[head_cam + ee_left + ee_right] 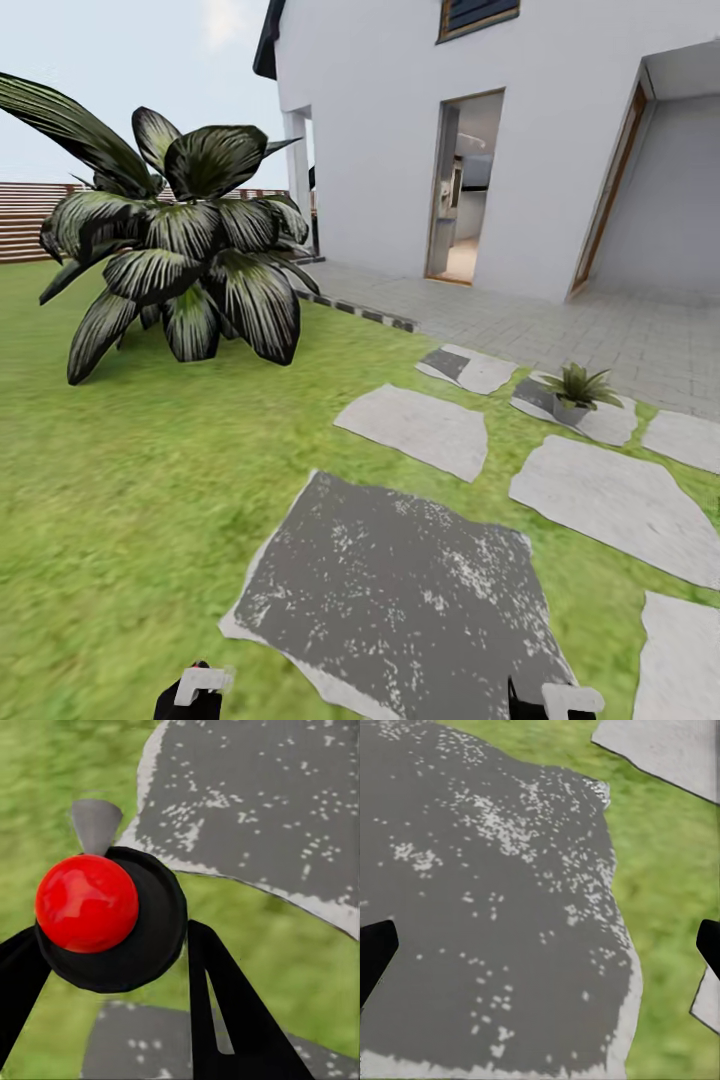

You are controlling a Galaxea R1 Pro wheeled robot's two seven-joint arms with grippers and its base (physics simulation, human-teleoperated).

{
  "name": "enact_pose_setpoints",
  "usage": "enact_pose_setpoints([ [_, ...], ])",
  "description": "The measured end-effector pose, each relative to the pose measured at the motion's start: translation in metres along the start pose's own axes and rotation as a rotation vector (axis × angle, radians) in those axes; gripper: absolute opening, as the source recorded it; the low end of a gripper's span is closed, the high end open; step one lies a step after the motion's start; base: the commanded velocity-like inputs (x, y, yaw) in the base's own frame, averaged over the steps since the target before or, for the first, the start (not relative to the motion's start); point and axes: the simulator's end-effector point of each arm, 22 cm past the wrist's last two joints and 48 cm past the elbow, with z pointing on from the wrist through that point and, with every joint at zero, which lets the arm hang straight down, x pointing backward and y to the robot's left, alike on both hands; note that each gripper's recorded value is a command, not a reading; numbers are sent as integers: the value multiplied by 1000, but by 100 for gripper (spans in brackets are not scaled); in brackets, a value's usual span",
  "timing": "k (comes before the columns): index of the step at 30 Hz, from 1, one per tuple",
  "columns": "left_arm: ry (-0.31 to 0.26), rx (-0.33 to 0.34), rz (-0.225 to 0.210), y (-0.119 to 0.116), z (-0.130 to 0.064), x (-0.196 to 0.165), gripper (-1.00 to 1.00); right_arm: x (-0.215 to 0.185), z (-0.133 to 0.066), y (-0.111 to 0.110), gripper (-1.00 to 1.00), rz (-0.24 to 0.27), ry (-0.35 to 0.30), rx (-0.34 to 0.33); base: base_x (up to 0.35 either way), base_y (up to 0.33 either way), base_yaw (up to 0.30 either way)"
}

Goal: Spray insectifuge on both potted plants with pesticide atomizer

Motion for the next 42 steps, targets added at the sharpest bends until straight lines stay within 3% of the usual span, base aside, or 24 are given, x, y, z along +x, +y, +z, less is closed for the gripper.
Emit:
enact_pose_setpoints([
  [42, 1, 0, 0, 0, 0, 0, -100, 1, 0, 0, 100, 0, 1, 0, 307, 202, -256],
])
